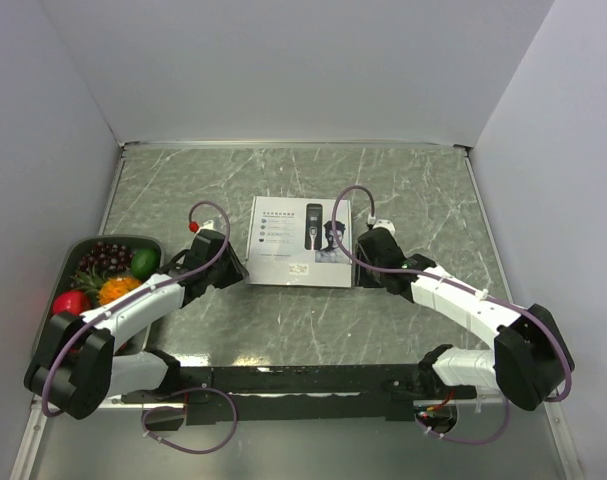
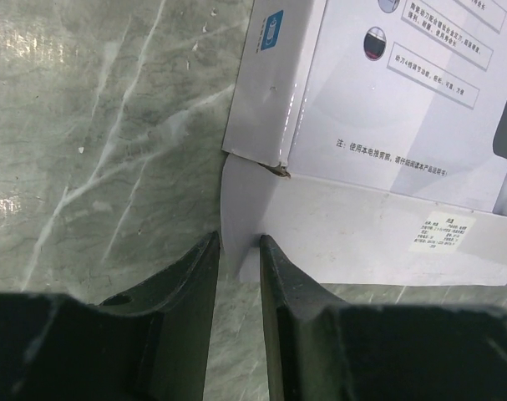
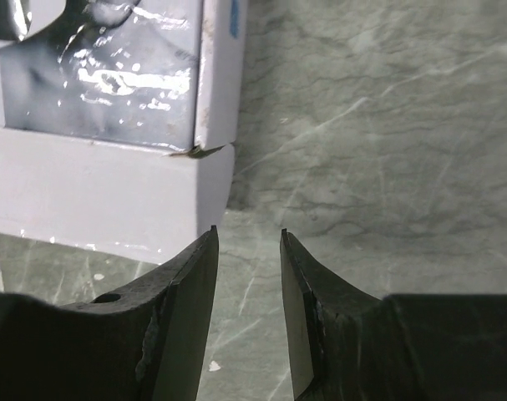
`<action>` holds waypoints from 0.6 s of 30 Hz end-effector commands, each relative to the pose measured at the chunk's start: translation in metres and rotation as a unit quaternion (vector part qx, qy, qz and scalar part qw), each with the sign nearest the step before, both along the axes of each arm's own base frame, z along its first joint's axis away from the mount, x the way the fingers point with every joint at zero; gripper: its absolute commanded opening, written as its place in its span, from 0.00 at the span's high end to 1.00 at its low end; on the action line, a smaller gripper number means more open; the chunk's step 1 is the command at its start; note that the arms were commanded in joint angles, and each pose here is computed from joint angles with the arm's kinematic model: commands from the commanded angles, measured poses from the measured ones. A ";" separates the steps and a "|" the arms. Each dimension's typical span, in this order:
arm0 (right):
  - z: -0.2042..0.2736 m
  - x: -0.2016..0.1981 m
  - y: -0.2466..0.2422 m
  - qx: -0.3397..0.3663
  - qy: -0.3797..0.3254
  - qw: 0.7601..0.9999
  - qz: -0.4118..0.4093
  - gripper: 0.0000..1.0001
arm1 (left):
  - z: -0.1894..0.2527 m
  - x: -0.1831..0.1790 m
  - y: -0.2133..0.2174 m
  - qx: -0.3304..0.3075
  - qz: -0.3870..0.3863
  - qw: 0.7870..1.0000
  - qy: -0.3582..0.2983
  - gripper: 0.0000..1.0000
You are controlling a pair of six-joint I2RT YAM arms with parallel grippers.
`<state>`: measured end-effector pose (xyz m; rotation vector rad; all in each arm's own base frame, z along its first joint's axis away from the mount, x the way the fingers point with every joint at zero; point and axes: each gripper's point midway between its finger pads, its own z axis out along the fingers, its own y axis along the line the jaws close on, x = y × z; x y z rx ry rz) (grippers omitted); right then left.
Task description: Sort the hair-cutting tools
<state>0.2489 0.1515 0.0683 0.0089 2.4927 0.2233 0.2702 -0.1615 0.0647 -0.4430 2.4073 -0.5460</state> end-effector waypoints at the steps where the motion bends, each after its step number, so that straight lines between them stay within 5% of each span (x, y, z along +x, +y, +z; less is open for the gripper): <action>1: 0.020 0.017 -0.010 -0.027 -0.035 0.998 -0.039 0.56 | 0.014 0.012 -0.007 -0.013 0.009 1.000 -0.024 0.68; 18: -0.009 0.034 0.020 0.030 -0.018 0.999 -0.012 0.55 | 0.027 0.012 0.001 -0.001 0.019 0.999 -0.038 0.67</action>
